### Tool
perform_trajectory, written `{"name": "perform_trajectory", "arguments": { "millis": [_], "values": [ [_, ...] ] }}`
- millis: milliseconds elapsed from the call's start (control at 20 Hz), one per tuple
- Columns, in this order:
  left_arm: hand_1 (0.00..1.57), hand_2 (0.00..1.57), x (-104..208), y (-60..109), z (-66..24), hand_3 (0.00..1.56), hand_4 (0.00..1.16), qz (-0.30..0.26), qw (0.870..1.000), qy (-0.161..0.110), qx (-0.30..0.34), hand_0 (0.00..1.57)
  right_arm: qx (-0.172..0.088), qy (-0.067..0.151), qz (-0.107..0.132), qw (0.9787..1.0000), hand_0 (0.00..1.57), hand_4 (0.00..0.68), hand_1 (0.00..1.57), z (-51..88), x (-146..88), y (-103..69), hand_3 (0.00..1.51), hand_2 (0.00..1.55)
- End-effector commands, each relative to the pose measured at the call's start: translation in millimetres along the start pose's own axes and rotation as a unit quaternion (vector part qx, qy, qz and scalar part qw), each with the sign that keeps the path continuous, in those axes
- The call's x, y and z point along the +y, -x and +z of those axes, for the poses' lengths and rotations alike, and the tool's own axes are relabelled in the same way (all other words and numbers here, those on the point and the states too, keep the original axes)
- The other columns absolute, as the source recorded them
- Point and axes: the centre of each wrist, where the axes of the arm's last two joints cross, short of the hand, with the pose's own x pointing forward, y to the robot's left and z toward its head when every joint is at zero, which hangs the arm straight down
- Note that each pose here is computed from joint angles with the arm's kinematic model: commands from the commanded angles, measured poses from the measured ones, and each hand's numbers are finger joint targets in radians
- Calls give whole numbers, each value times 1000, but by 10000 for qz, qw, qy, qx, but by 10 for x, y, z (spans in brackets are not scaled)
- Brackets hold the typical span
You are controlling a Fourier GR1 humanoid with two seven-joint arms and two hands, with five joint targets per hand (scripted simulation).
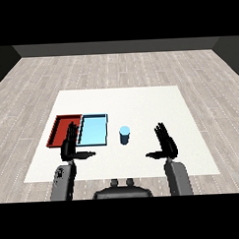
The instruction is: Pick the blue can and put it in the blue box
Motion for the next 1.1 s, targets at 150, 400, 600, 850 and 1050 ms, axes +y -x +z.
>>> {"name": "perform_trajectory", "arguments": {
  "millis": [150,400,600,850,1050],
  "values": [
    [0,0,110,-53,67,0,0,-151,9998,-93,-87,0,117,105,-152,9998,0,0,0,-473,289,192,0,0],
    [0,0,-84,134,-10,0,0,151,9998,-39,103,0,211,115,-389,9990,0,0,0,-565,305,246,0,0],
    [0,0,86,88,-118,0,0,-70,10000,7,-10,0,397,237,-344,9983,0,0,0,-635,475,472,0,0],
    [0,0,73,-114,31,0,0,61,9999,-117,-55,0,379,177,-319,9986,0,0,0,-489,552,682,0,0],
    [0,0,76,-59,17,0,0,67,10000,-45,-19,0,641,-13,-417,9971,0,0,0,-627,672,848,0,0]
  ]
}}
